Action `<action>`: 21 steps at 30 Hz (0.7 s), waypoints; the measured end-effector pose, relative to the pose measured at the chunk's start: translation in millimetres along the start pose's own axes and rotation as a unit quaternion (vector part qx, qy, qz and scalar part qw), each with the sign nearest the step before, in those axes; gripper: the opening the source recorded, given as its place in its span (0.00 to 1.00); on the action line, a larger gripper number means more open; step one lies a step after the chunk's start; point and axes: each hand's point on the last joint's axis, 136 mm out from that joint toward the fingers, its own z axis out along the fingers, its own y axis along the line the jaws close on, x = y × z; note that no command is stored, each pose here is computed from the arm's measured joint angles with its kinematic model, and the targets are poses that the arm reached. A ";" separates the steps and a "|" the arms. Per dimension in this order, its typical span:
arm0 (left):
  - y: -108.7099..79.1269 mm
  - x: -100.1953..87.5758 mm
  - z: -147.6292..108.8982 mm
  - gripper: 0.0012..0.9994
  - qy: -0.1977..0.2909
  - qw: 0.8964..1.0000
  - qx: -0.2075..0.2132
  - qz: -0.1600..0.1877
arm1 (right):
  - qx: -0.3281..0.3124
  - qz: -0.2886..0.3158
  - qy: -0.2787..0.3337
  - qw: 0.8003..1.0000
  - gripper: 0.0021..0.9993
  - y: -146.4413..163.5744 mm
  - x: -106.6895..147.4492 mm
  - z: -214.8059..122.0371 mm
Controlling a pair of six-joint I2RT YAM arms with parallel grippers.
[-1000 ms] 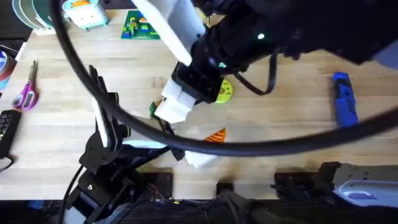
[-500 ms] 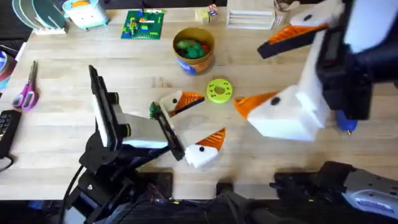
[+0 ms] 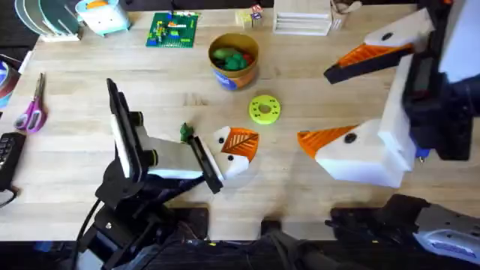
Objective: Pick up the gripper from the table and insert it into the empty holder that is missing its gripper. Then pick up a screw, insert it into the mounting hole, and use the screwdriver to tighten it. Finally, clean up the table by picking up the vegetable and placing it into the bucket.
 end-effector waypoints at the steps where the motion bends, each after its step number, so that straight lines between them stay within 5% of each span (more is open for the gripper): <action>1: 0.0 0.0 0.0 0.01 0.000 1.000 0.000 0.000 | 0.000 0.000 0.000 1.000 0.95 -0.1 -0.2 0.0; 7: 0.1 0.1 0.0 0.01 0.000 1.000 0.000 0.000 | 0.017 0.020 0.028 0.999 0.96 -10.9 13.2 0.3; 12: 0.1 0.0 0.0 0.01 0.000 1.000 0.000 0.000 | 0.105 0.125 0.040 0.986 0.96 -72.1 31.2 -10.9; 21: 0.1 0.0 0.0 0.01 0.000 1.000 0.000 0.000 | 0.267 0.360 0.030 0.894 0.96 -195.7 97.1 -60.3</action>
